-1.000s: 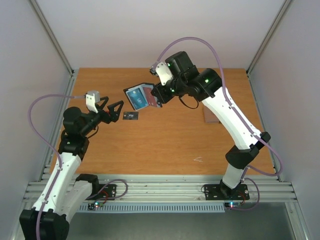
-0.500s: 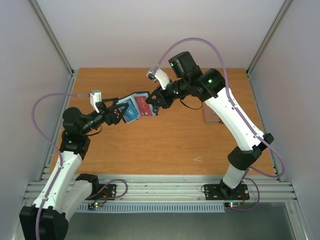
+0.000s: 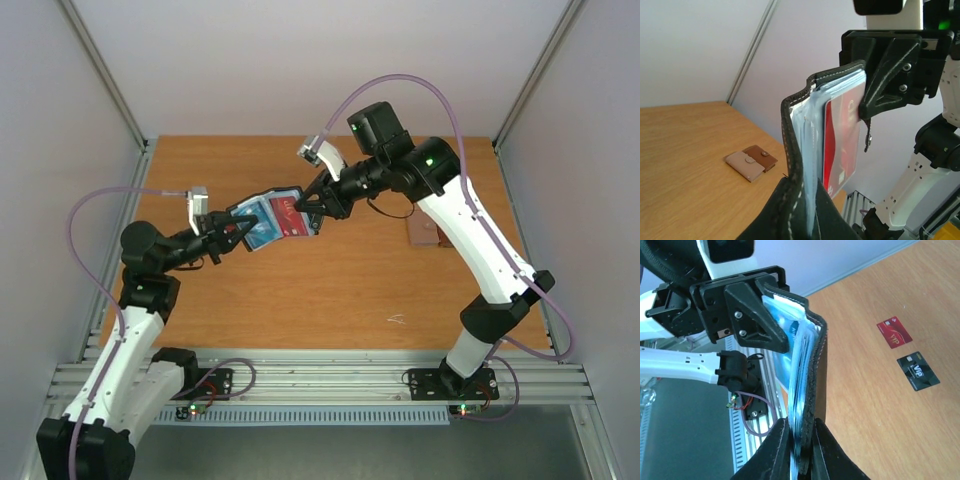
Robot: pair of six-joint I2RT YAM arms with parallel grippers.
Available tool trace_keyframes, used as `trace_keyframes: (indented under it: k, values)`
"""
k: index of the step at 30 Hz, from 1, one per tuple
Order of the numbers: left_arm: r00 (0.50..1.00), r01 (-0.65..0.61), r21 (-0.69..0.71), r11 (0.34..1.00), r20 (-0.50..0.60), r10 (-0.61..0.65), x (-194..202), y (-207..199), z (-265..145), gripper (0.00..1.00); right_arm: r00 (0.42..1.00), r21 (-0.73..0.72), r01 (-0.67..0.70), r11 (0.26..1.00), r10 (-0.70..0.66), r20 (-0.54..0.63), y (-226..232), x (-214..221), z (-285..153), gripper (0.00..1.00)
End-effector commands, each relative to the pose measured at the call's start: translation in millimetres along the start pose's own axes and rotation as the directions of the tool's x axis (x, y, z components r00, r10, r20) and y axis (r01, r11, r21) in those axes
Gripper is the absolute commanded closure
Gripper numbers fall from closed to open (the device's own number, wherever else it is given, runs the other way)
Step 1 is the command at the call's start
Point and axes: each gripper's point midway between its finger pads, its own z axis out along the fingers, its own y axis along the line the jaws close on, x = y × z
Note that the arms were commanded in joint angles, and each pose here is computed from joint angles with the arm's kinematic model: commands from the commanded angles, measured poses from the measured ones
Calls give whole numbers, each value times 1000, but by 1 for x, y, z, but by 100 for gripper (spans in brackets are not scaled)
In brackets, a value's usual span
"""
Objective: Take the credit cards out of the card holder
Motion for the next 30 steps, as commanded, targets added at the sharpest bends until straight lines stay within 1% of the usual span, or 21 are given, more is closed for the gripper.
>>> trace_keyframes:
  k: [1, 3, 5, 8, 10, 11, 13, 14, 15, 16, 17, 18, 19, 21, 22, 23, 24, 25, 27, 29, 30]
  values:
    - [998, 41, -33, 999, 41, -39, -4, 5, -2, 100, 995, 19, -73, 997, 72, 66, -11, -8, -18, 80]
    - [990, 105, -143, 984, 110, -90, -11, 26, -6, 100, 986, 119, -151, 981, 141, 84, -38, -7, -24, 63]
    - [973, 189, -279, 942, 186, -140, -15, 52, -14, 100, 969, 247, -240, 939, 217, 117, -69, -4, -36, 55]
    - [947, 291, -498, 817, 271, -172, -13, 94, -36, 100, 938, 376, -345, 860, 298, 178, -100, -1, -55, 54]
    - [948, 298, -607, 737, 282, -150, -8, 112, -50, 100, 928, 384, -369, 846, 311, 207, -98, -6, -56, 60]
    - [953, 284, -645, 709, 272, -135, -6, 117, -55, 100, 938, 391, -340, 855, 278, 208, -91, -11, -53, 61]
    - [964, 249, -702, 668, 246, -100, -5, 123, -64, 100, 980, 397, -170, 902, 112, 164, -56, -24, -36, 61]
    - [969, 232, -723, 651, 232, -88, -4, 125, -67, 100, 991, 362, -57, 930, 10, 130, -32, -30, -22, 60]
    - [971, 221, -729, 647, 223, -81, -5, 125, -67, 100, 992, 281, 40, 959, -72, 106, -5, -33, -6, 59]
    - [975, 203, -727, 656, 208, -72, -5, 124, -66, 100, 988, 155, 100, 983, -116, 102, 22, -34, 8, 58]
    - [977, 193, -712, 675, 200, -68, -6, 121, -62, 100, 987, 17, 110, 994, -112, 114, 42, -35, 21, 59]
    - [978, 185, -686, 704, 198, -64, -8, 116, -58, 100, 991, -86, 84, 993, -74, 111, 50, -35, 35, 60]
    - [977, 180, -645, 743, 206, -57, -12, 108, -52, 100, 995, -151, 35, 988, -19, 100, 53, -35, 46, 63]
    - [964, 190, -515, 836, 260, -59, -25, 85, -39, 100, 995, -197, -24, 980, 42, 86, 48, -36, 62, 66]
    - [955, 185, -463, 867, 292, -48, -34, 75, -36, 100, 993, -216, -47, 975, 68, 91, 45, -38, 66, 66]
    - [945, 205, -406, 890, 320, -72, -40, 65, -33, 100, 990, -240, -69, 968, 96, 99, 42, -39, 69, 66]
    - [944, 202, -359, 911, 318, -84, -43, 55, -29, 100, 985, -261, -106, 960, 138, 107, 34, -39, 71, 66]
    - [943, 206, -323, 924, 317, -100, -45, 49, -27, 100, 976, -281, -139, 950, 179, 122, 25, -41, 71, 67]
    - [954, 166, -253, 953, 285, -91, -45, 33, -21, 100, 949, -346, -183, 920, 257, 183, 6, -53, 64, 70]
    - [964, 129, -223, 966, 257, -70, -42, 26, -18, 100, 911, -396, -263, 880, 361, 199, -15, -56, 61, 74]
    - [964, 122, -217, 969, 257, -64, -43, 24, -18, 100, 907, -392, -278, 877, 374, 194, -20, -55, 63, 75]
